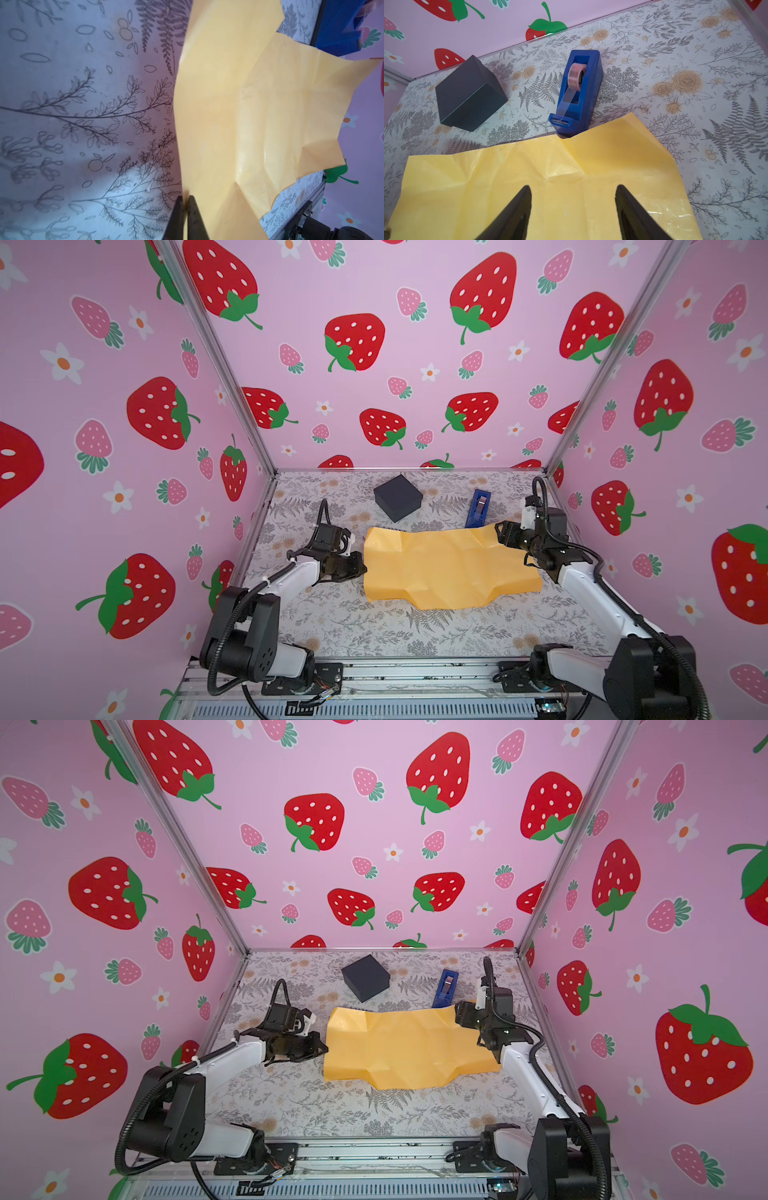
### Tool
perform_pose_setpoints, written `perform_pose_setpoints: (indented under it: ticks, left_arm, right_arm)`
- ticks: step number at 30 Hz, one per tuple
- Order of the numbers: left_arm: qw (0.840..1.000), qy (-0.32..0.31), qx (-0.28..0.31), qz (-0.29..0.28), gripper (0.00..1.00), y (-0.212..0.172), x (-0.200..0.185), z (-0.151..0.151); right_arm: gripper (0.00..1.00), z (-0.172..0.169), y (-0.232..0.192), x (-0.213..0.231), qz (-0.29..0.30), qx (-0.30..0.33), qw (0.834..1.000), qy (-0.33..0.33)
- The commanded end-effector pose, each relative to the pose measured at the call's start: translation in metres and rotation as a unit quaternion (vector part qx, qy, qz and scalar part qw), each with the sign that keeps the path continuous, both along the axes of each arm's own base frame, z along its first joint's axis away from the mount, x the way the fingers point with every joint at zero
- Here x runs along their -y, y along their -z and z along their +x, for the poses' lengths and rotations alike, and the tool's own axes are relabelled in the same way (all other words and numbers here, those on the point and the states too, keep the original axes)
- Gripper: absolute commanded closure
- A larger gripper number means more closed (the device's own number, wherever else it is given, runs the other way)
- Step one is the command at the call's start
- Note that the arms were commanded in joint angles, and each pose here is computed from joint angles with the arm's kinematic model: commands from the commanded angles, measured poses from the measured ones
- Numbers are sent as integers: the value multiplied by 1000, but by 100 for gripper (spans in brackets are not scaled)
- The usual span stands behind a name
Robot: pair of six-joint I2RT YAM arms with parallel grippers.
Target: Wrap the gift box in paper
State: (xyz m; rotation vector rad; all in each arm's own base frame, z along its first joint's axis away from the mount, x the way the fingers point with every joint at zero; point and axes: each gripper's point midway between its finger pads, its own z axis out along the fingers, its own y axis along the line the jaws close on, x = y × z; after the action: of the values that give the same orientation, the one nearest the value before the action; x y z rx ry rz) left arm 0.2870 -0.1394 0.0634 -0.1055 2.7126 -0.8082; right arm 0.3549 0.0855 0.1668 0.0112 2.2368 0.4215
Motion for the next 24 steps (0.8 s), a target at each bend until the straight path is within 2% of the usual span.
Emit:
perform_pose_setpoints:
  ticks: [1,8,14,15,16,18,21,24]
  left_arm:
    - [999,6,15,41,99,-19,-11,2]
    - [996,-11,25,89,100,-37,-35,-2]
    - [998,-49,31,37,100,-47,-52,4]
    - [998,-50,29,25,98,-48,-51,4]
    - [998,-47,28,10,84,-48,-46,6]
    - [999,-34,11,-28,71,-42,-34,6]
    - [997,-33,-20,-66,62,-25,-22,6]
    - [995,-38,-28,-90,58,-11,-17,9]
  right_arm:
    - [35,-3,2,-13,26,-24,999,-28]
    - [37,-9,12,-45,55,-46,994,-78]
    - [38,-11,25,-56,72,-65,991,-88]
    - [38,-11,27,-54,69,-67,992,-84]
    - [38,-11,28,-53,66,-68,992,-83]
    - [38,-11,30,-53,66,-68,992,-83]
    - [37,-11,30,-57,75,-69,991,-90]
    - [37,-13,29,-60,84,-68,990,-94]
